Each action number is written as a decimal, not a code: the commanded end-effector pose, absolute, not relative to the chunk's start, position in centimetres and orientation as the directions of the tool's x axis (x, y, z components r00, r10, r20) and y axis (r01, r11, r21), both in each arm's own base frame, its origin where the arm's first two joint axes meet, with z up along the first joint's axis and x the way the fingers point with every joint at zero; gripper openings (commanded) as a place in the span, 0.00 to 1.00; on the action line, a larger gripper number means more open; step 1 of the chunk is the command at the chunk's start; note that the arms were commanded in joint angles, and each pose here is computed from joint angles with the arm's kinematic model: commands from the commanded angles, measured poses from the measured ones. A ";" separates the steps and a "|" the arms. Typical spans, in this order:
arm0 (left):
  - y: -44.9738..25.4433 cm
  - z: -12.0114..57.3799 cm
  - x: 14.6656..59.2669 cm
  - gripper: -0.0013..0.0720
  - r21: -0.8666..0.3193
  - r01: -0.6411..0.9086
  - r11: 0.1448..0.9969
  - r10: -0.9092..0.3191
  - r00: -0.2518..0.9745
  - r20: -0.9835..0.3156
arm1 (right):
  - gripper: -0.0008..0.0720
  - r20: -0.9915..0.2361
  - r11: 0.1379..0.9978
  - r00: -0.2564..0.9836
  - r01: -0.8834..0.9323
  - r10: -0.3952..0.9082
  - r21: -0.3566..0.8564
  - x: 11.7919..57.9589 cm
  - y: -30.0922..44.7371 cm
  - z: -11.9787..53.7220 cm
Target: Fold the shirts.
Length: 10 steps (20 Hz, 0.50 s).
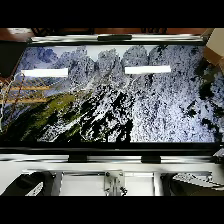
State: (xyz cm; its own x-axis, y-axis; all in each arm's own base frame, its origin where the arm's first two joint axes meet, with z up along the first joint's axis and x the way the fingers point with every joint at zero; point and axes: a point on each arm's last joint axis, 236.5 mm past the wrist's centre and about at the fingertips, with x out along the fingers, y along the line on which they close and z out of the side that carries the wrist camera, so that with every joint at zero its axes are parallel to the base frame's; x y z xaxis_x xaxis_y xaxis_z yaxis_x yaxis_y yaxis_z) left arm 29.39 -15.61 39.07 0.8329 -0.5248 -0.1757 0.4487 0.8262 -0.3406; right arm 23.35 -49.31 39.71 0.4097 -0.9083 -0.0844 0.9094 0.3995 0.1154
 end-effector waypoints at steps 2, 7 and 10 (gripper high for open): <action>-15.8 37.9 29.0 0.83 -0.350 0.441 0.827 -0.531 0.817 -0.226 | 0.08 -0.097 0.352 0.367 0.925 -0.925 0.144 20.6 -50.7 39.3; -15.8 37.8 29.0 0.83 -0.350 0.440 0.827 -0.531 0.816 -0.229 | 0.09 -0.200 0.315 0.336 0.940 -0.921 0.127 18.7 -51.0 36.9; -15.8 37.8 29.0 0.83 -0.349 0.440 0.827 -0.531 0.816 -0.229 | 0.62 -0.180 0.336 0.353 0.934 -0.918 0.119 18.9 -50.2 37.9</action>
